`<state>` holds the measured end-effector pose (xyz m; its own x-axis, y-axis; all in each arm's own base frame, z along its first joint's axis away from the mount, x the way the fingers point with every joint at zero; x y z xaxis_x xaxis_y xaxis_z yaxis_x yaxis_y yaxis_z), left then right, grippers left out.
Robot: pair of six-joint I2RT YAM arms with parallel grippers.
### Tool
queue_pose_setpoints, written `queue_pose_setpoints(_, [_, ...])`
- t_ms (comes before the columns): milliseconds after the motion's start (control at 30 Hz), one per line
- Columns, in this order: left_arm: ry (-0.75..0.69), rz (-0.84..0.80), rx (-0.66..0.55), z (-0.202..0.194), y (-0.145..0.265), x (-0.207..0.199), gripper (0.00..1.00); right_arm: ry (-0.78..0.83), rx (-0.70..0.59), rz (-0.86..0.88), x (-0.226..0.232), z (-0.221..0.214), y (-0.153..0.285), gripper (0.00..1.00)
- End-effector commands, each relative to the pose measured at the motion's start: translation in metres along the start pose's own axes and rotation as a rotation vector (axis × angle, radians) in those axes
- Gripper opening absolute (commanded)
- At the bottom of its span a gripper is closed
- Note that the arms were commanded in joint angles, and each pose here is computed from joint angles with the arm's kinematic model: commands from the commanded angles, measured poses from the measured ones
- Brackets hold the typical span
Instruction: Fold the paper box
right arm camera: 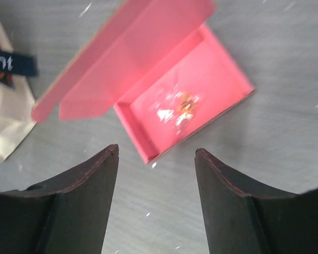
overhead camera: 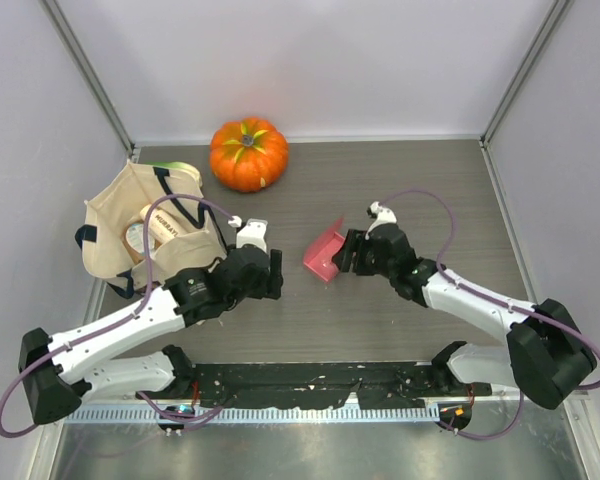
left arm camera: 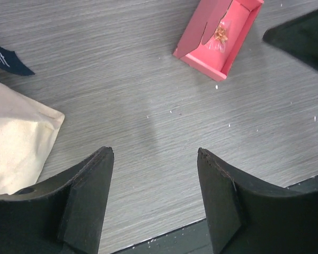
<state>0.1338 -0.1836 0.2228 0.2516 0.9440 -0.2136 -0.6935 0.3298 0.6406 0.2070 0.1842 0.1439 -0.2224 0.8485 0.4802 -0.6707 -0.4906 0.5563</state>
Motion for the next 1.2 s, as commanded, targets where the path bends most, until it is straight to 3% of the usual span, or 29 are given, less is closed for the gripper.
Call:
queue_pose_setpoints(0, [0.036, -0.006, -0.069, 0.015, -0.012, -0.009, 0.7, 0.219, -0.03, -0.132, -0.021, 0.045, 0.006, 0.67])
queue_pose_setpoints(67, [0.024, -0.007, -0.057, 0.021, -0.026, -0.017, 0.7, 0.272, -0.015, -0.101, -0.02, 0.063, 0.004, 0.72])
queue_pose_setpoints(200, [0.013, -0.015, -0.028, 0.027, -0.057, -0.035, 0.68, 0.36, 0.099, 0.041, -0.033, 0.082, -0.015, 0.7])
queue_pose_setpoints(400, [-0.009, -0.001, -0.018, 0.035, -0.091, -0.054, 0.66, 0.227, 0.154, 0.034, -0.052, 0.081, -0.041, 0.68])
queue_pose_setpoints(600, [0.037, -0.051, -0.072, 0.033, -0.079, -0.049, 0.59, 0.111, 0.125, 0.087, -0.059, 0.049, -0.048, 0.64])
queue_pose_setpoints(800, [0.066, -0.063, -0.079, 0.02, -0.064, -0.029, 0.68, 0.024, 0.121, 0.184, -0.056, 0.024, -0.05, 0.65])
queue_pose_setpoints(933, [0.071, -0.037, -0.081, 0.019, -0.056, -0.014, 0.7, 0.086, 0.149, 0.242, -0.025, 0.003, -0.043, 0.65])
queue_pose_setpoints(1067, [0.094, -0.032, -0.078, 0.021, -0.053, -0.004, 0.73, 0.034, 0.058, 0.043, -0.033, 0.012, -0.03, 0.7])
queue_pose_setpoints(1167, [0.106, -0.066, -0.077, 0.022, -0.051, -0.007, 0.77, 0.041, 0.001, -0.005, -0.045, 0.031, -0.026, 0.75])
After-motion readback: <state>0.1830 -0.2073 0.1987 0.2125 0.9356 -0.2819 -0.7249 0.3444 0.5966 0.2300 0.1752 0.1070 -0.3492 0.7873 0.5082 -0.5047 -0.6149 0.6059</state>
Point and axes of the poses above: each gripper's point midway between its finger pads, its own y axis back along the fingers, its own x axis along the line the jaws close on, z = x × y, the point moved 9 cm from there along y, back along the fingers, and after that the axes turned 1 degree about y, right-handed, at the moved point
